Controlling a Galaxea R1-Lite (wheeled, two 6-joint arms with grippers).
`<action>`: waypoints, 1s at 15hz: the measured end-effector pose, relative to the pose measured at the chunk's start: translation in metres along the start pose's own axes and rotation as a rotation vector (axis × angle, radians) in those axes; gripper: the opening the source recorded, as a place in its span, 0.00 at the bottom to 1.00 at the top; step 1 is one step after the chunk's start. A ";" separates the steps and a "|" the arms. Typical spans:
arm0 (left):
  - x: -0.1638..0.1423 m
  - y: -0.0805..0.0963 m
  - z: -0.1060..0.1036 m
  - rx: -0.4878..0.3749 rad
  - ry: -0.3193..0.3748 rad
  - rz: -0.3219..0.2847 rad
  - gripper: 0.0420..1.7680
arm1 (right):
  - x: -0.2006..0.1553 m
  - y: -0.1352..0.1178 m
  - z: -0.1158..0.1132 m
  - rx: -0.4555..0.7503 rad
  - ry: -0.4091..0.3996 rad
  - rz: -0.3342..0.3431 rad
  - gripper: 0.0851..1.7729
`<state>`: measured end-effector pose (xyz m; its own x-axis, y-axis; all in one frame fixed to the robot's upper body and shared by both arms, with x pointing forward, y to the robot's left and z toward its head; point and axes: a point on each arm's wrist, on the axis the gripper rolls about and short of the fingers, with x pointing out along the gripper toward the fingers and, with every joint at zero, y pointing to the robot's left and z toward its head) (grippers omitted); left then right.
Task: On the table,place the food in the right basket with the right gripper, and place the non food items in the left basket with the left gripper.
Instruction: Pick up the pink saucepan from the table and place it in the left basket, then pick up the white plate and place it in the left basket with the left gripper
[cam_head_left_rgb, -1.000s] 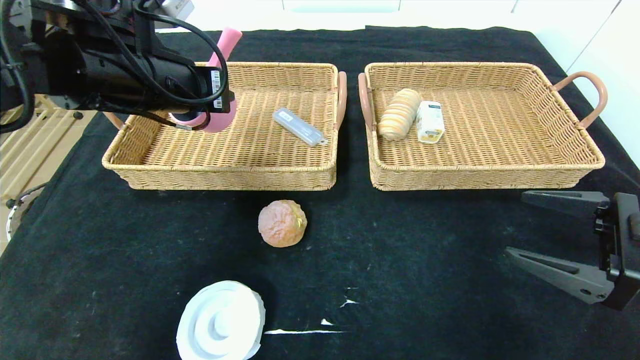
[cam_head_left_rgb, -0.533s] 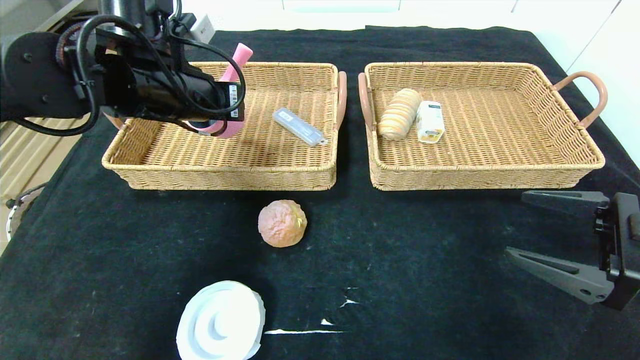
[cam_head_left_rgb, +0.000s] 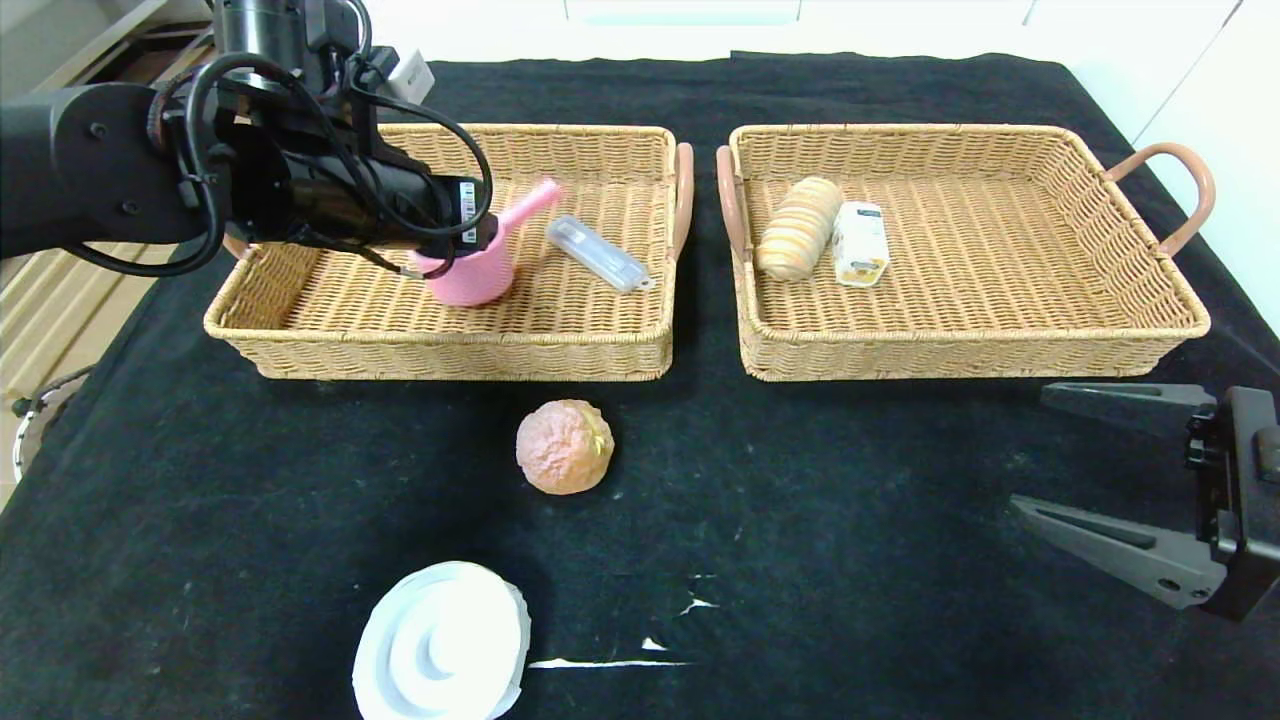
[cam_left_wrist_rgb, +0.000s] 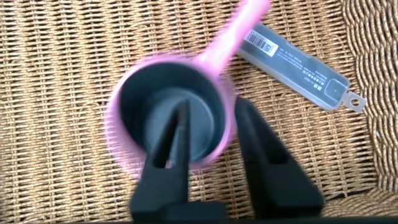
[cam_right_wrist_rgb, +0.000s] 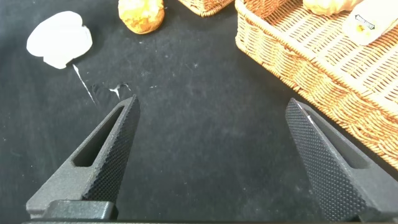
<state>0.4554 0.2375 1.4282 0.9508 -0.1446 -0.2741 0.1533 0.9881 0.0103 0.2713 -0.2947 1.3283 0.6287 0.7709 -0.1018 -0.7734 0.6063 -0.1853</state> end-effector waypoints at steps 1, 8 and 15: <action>0.000 0.000 0.000 0.000 0.000 0.000 0.44 | 0.000 0.000 0.000 0.000 0.000 0.000 0.96; -0.019 0.000 0.004 0.004 0.015 0.003 0.75 | 0.000 0.003 -0.001 0.001 0.002 0.011 0.96; -0.089 0.001 -0.014 0.029 0.168 0.009 0.88 | -0.002 0.005 0.000 -0.002 -0.003 0.015 0.96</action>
<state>0.3669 0.2522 1.4391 0.8943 -0.1225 -0.4305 0.1546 0.9871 0.0404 0.2662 -0.2927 1.3271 0.6169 0.7805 -0.1016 -0.7825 0.5944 -0.1854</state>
